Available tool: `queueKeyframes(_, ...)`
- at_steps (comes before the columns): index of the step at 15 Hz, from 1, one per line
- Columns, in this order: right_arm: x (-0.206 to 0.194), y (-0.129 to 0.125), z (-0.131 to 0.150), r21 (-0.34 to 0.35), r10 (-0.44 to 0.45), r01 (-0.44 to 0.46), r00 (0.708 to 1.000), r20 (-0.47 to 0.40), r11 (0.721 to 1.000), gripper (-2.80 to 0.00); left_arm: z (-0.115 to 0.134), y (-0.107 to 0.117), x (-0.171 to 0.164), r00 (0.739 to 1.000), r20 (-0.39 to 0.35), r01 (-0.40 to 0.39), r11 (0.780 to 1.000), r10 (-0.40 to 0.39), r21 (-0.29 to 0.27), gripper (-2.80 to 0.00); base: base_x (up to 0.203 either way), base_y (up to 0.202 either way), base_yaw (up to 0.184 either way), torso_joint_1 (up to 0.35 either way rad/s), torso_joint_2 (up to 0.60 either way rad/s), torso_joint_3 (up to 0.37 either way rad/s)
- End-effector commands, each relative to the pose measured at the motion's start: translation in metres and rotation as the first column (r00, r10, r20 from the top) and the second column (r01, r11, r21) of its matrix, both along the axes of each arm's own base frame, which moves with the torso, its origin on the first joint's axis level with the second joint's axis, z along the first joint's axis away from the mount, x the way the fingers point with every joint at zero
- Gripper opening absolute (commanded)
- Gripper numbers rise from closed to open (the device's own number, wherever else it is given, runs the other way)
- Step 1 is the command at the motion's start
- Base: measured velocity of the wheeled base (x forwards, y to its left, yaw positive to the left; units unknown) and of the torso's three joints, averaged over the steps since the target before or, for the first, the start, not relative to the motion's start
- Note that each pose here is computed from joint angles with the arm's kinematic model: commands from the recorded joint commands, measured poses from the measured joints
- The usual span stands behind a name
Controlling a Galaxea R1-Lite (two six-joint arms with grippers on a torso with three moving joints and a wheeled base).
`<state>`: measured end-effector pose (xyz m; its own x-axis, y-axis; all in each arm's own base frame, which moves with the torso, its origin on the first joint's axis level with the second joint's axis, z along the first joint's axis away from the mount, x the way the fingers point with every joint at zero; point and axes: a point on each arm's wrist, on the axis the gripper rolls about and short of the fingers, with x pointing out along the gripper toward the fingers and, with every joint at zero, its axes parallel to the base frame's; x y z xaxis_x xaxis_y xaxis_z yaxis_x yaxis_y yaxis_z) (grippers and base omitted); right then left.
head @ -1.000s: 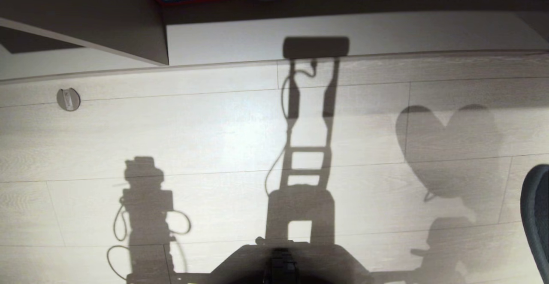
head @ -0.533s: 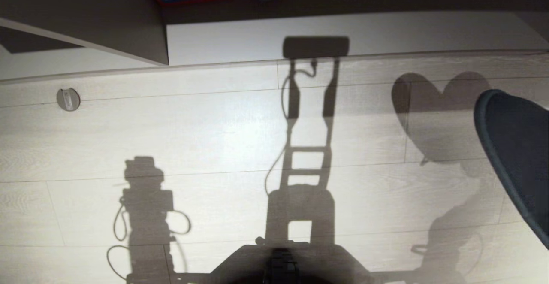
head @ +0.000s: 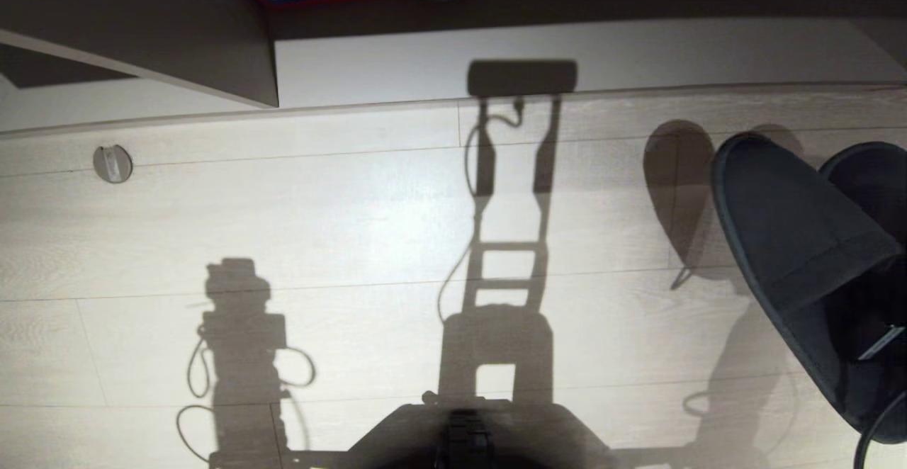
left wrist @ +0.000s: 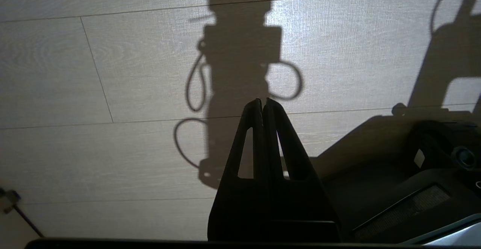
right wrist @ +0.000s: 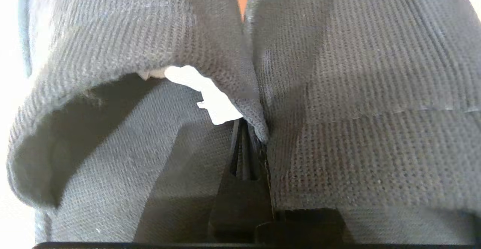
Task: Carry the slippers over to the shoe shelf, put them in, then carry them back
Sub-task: Place the slippers into the shoe cabinet
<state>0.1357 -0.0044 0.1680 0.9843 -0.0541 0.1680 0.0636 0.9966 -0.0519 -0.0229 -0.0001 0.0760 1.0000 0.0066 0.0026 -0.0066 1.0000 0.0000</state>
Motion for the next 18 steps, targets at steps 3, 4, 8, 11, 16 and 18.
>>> queueKeyframes(3, 0.028, -0.003, -0.004, -0.008, -0.014, 0.014, 1.000, 0.025, 1.000, -2.80, 0.000, 0.000, 0.000, 1.000, -0.001, -0.001, 1.000, 0.001, 0.000, -2.80, 0.000, 0.000, 0.000, 0.000, 0.00, 0.000)
queueKeyframes(4, 0.032, -0.003, -0.003, -0.011, -0.015, 0.015, 1.000, 0.025, 1.000, -2.80, 0.000, 0.000, 0.000, 1.000, -0.001, -0.001, 1.000, 0.001, 0.000, -2.80, 0.000, 0.000, 0.000, 0.000, 0.00, 0.000)
queueKeyframes(8, 0.057, -0.005, 0.009, -0.013, -0.021, 0.022, 0.997, 0.071, 1.000, -2.80, 0.000, 0.000, 0.000, 1.000, -0.001, -0.001, 1.000, 0.001, 0.000, -2.80, 0.000, 0.000, 0.000, 0.000, 0.00, 0.000)
queueKeyframes(11, 0.076, -0.008, 0.026, -0.015, -0.031, 0.033, 0.989, 0.144, 0.999, -2.80, 0.000, 0.000, 0.000, 1.000, 0.001, -0.001, 1.000, 0.001, 0.000, -2.80, 0.000, 0.000, 0.000, 0.000, 0.00, 0.000)
queueKeyframes(16, 0.091, -0.010, 0.037, -0.015, -0.035, 0.039, 0.981, 0.188, 0.999, -2.80, 0.000, 0.000, 0.000, 1.000, -0.001, -0.001, 1.000, 0.001, 0.000, -2.80, 0.000, 0.000, 0.000, 0.000, 0.00, 0.000)
queueKeyframes(18, 0.107, -0.011, 0.052, -0.018, -0.034, 0.039, 0.968, 0.249, 0.999, -2.80, 0.000, 0.000, 0.000, 1.000, 0.001, -0.001, 1.000, 0.001, 0.002, -2.80, 0.000, 0.000, 0.000, 0.000, 0.00, 0.000)
